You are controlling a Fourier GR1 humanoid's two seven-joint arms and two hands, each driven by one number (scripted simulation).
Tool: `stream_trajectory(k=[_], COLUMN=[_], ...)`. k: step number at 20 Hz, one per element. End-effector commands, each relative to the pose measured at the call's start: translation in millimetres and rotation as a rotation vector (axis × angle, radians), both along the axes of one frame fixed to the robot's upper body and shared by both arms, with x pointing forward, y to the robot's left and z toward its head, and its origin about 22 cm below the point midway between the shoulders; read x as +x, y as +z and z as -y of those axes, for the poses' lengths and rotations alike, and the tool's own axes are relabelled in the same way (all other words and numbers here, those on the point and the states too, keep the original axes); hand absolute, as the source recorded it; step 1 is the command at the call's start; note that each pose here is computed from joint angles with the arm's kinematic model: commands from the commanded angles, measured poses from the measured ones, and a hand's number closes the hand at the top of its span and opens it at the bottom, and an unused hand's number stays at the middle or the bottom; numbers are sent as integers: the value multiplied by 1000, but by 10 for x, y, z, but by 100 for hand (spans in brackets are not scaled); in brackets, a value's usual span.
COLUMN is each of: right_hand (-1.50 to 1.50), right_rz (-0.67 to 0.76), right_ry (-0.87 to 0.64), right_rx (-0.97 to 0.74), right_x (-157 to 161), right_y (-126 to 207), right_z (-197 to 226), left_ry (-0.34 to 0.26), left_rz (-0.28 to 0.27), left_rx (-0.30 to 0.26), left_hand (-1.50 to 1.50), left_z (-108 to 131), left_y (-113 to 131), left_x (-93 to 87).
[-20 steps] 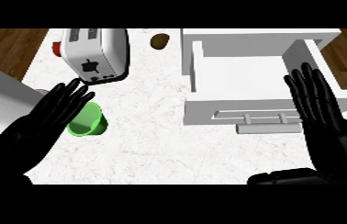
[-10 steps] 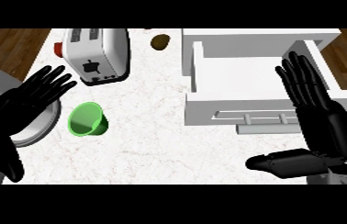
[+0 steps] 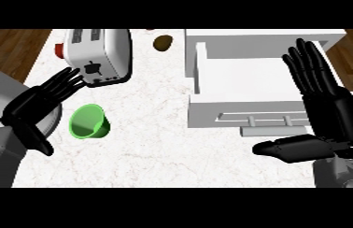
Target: Pick up the cup, place it into the drawer and close the drawer
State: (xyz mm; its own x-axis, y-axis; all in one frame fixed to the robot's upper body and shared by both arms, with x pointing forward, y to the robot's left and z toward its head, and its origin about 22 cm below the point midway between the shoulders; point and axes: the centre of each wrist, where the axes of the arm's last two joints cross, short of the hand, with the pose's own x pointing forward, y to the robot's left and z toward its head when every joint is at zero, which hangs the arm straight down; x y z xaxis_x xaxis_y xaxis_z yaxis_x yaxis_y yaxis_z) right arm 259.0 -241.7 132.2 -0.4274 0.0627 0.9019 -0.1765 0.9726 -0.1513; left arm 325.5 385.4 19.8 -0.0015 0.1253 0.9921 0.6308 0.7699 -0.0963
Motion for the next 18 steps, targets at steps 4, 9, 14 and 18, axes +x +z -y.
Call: stream_trajectory(k=[4, 9, 14, 18], right_hand=[-150, -150, -150, -150], right_rz=[9, 20, 15, 38], right_ry=[0, 8, 8, 17], right_rx=[2, 3, -4, -7], right_x=[-10, 99, 153, 230], right_y=[-6, 79, 193, 328], right_z=[74, 81, 34, 34], left_ry=[-12, 19, 35, 55], left_rz=[3, -29, -7, 15], left_rx=[24, 38, 52, 87], left_hand=[-150, -150, -150, -150], left_z=[65, -188, 11, 83], left_y=[-449, -567, -799, -813], left_x=[-16, -166, -203, -117])
